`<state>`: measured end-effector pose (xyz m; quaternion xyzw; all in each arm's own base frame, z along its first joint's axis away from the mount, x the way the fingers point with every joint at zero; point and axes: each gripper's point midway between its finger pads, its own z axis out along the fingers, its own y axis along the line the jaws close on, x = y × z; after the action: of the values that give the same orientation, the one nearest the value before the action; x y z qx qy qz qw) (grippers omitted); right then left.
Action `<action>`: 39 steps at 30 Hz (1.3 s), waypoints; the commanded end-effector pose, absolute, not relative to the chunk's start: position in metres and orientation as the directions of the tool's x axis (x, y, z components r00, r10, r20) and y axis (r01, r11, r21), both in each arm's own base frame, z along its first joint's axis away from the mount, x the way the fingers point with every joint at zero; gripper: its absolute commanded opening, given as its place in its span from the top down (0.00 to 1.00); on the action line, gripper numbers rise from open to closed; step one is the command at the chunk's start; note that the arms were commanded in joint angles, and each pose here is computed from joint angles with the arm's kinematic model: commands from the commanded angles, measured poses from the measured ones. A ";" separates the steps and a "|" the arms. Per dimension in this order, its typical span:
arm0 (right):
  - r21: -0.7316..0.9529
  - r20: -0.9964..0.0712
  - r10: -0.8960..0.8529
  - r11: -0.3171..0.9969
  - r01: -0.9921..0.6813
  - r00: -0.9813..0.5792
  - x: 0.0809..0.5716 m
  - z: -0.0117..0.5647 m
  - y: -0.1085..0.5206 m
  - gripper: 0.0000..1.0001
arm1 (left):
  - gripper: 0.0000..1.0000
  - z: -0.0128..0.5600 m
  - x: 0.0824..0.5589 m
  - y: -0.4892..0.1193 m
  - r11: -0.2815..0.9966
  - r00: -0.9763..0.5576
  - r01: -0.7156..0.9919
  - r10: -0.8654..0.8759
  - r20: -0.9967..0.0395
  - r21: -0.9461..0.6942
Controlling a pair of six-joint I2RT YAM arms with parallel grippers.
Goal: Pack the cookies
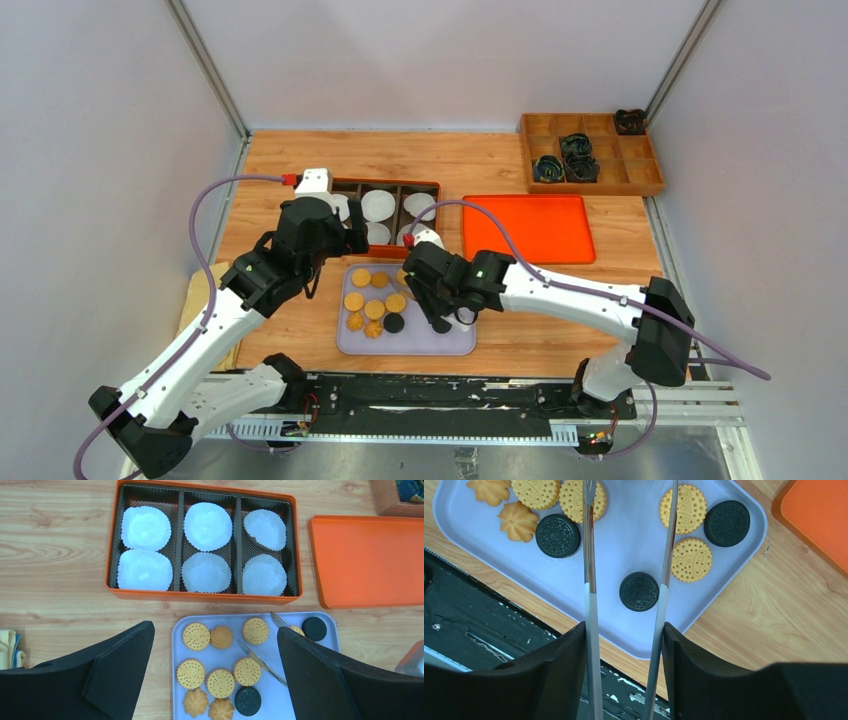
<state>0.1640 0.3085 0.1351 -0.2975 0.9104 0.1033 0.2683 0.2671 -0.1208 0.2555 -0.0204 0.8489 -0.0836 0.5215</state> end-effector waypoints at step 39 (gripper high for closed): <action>-0.027 -0.706 -0.430 0.811 -0.585 -0.563 0.196 0.208 0.308 0.99 | 0.00 0.277 0.269 -0.116 0.984 -0.409 0.043 -0.139 -0.902 -0.171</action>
<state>0.1742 0.3157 0.1784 -0.3033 0.8909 0.1250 0.3141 0.2670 -0.1221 0.2576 -0.0190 0.8481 -0.0873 0.5223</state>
